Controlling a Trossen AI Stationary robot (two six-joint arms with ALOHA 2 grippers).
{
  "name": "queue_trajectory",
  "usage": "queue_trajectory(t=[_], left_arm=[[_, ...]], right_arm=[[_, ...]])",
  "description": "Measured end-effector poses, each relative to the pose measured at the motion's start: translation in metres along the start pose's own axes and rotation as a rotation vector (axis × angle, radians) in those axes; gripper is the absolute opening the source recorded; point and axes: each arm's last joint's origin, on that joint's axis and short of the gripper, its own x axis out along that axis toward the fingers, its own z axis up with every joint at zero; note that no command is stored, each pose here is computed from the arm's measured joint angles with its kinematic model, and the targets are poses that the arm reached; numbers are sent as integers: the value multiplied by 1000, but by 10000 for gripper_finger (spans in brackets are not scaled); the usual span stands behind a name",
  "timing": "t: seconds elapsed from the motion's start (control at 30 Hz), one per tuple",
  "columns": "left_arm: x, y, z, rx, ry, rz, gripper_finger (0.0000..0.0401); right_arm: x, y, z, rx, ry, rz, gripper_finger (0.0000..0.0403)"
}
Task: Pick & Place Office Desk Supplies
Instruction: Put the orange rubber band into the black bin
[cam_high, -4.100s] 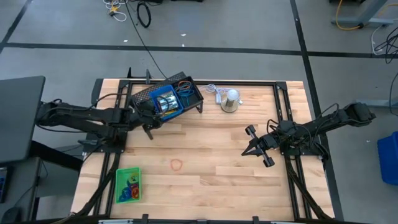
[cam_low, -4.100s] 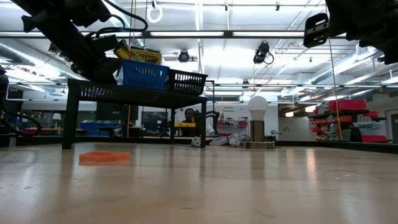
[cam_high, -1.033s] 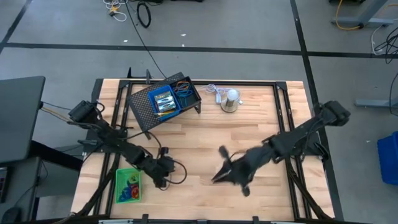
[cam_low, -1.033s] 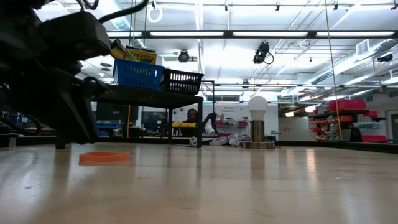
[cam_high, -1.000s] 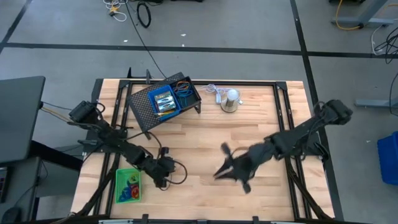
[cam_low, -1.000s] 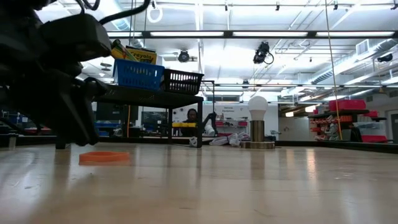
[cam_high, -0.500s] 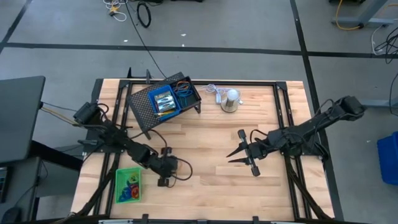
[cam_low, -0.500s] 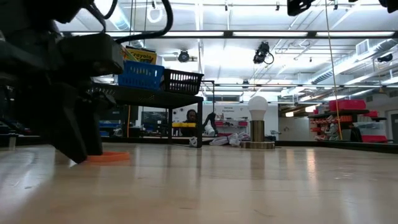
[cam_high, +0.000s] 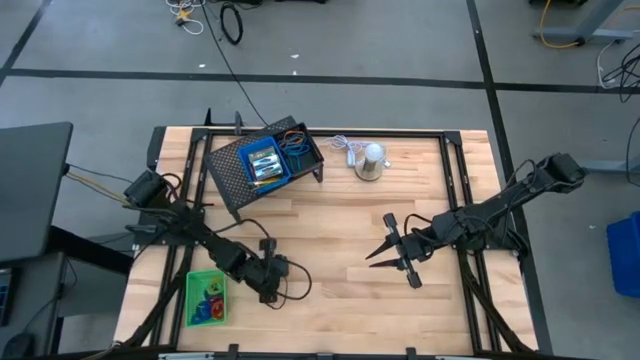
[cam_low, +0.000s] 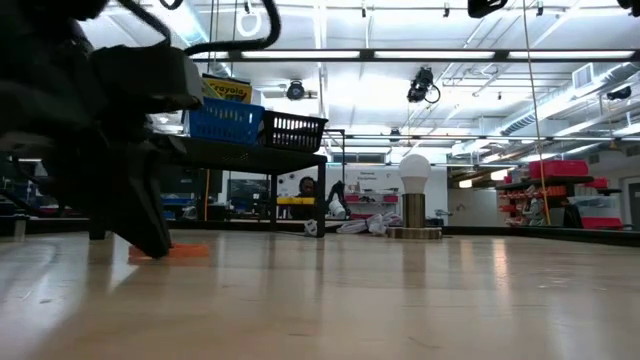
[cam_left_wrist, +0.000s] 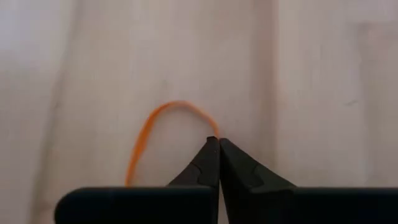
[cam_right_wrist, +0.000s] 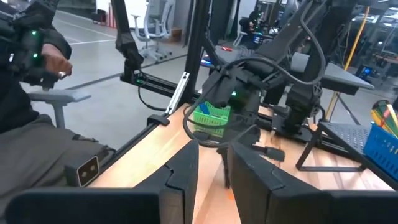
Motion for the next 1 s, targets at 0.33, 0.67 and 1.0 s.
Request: queue_trajectory(t=[0.33, 0.67, 1.0], left_arm=[[-59, -49, 8, 24, 17, 130, 2], [-153, -84, 0, -77, 72, 191, 1], [-183, -93, -46, -259, 253, 272, 1]], right_arm=[[0, 3, 0, -1, -1, 11, 96], [0, 3, 0, -6, 0, 11, 96], [0, 3, 0, -34, 0, 12, 96]])
